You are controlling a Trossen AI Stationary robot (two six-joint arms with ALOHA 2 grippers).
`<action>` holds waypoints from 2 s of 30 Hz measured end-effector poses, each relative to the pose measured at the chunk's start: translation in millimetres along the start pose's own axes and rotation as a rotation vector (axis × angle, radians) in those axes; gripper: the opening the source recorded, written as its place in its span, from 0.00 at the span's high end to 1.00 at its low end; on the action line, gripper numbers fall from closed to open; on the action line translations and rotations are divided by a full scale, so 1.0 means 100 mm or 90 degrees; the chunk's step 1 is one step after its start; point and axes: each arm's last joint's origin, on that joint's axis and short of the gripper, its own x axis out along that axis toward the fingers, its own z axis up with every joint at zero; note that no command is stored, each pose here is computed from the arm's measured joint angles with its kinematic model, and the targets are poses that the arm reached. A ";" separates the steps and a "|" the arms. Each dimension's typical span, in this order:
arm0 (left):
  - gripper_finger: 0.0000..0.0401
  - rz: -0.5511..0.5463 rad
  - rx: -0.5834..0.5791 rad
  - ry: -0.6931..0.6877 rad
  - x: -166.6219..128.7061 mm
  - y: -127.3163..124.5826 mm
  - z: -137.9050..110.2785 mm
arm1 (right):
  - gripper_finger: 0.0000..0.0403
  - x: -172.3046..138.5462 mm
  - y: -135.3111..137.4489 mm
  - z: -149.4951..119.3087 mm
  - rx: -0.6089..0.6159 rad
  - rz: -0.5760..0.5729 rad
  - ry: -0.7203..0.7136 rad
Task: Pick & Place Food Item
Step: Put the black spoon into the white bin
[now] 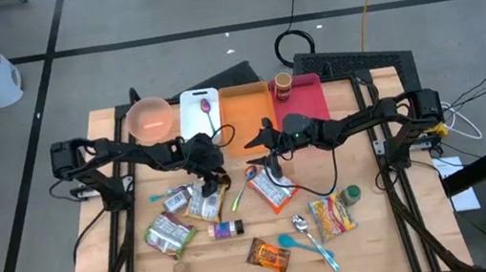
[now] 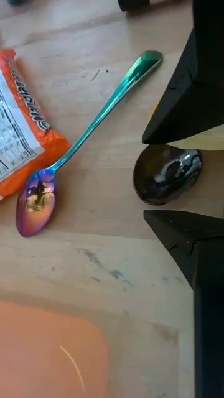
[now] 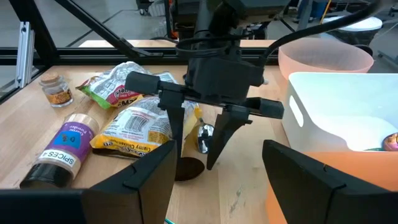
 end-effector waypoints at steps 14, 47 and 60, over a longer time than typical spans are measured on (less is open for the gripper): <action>0.52 0.038 -0.033 0.001 0.00 0.01 0.00 | 0.42 0.00 0.00 0.00 0.000 0.000 0.000; 0.96 0.011 -0.009 0.050 0.12 0.03 0.15 | 0.42 0.00 0.00 -0.01 0.004 0.001 0.005; 0.99 0.117 0.124 0.036 -0.53 -0.19 0.62 | 0.42 0.00 0.00 -0.02 0.006 0.002 0.015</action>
